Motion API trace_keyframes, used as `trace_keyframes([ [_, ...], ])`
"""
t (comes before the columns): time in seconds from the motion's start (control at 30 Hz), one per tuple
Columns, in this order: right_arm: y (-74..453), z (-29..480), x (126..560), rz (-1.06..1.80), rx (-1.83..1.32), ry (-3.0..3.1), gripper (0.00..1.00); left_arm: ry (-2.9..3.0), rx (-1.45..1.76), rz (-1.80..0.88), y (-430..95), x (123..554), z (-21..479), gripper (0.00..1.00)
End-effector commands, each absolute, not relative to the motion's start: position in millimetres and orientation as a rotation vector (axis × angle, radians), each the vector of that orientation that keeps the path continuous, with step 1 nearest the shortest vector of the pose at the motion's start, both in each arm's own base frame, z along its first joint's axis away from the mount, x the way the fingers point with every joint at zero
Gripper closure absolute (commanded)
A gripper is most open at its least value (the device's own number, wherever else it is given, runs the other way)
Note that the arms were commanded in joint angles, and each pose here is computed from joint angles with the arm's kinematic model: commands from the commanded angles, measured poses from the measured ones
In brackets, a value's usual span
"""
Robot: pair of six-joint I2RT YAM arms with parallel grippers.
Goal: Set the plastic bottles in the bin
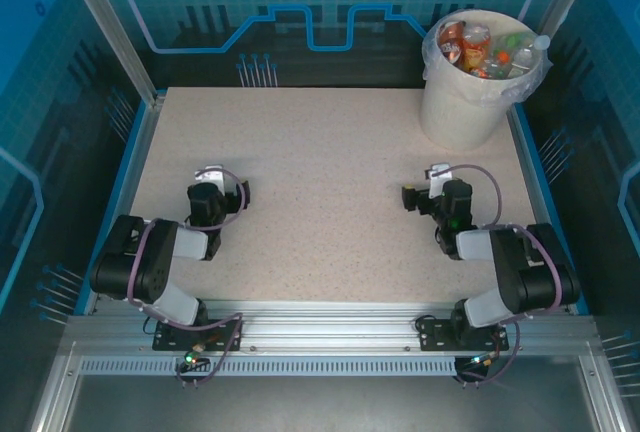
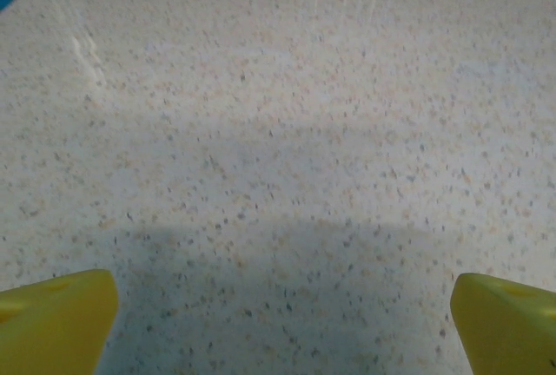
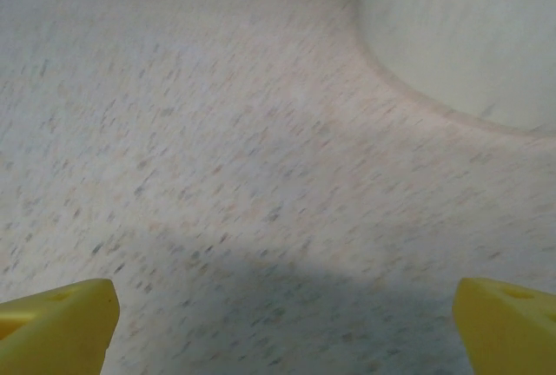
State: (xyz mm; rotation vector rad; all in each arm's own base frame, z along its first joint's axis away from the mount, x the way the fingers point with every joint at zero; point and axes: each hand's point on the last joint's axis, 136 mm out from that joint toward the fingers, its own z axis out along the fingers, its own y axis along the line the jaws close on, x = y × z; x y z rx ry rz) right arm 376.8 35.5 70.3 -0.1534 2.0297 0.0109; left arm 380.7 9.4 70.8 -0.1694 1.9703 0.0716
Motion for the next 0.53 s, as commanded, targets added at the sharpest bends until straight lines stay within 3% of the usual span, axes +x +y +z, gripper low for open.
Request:
trace_keyframes([
  [0.0, 23.0, 94.8, 396.3, 0.031, -0.116, 1.964, 0.0, 1.868, -0.201, 0.083, 16.2, 394.4, 98.1, 0.01],
  [0.5, 30.5, 94.8, 398.5, 0.038, -0.159, 1.972, 0.0, 1.867, -0.2, 0.084, 16.3, 394.1, 97.5, 0.01],
])
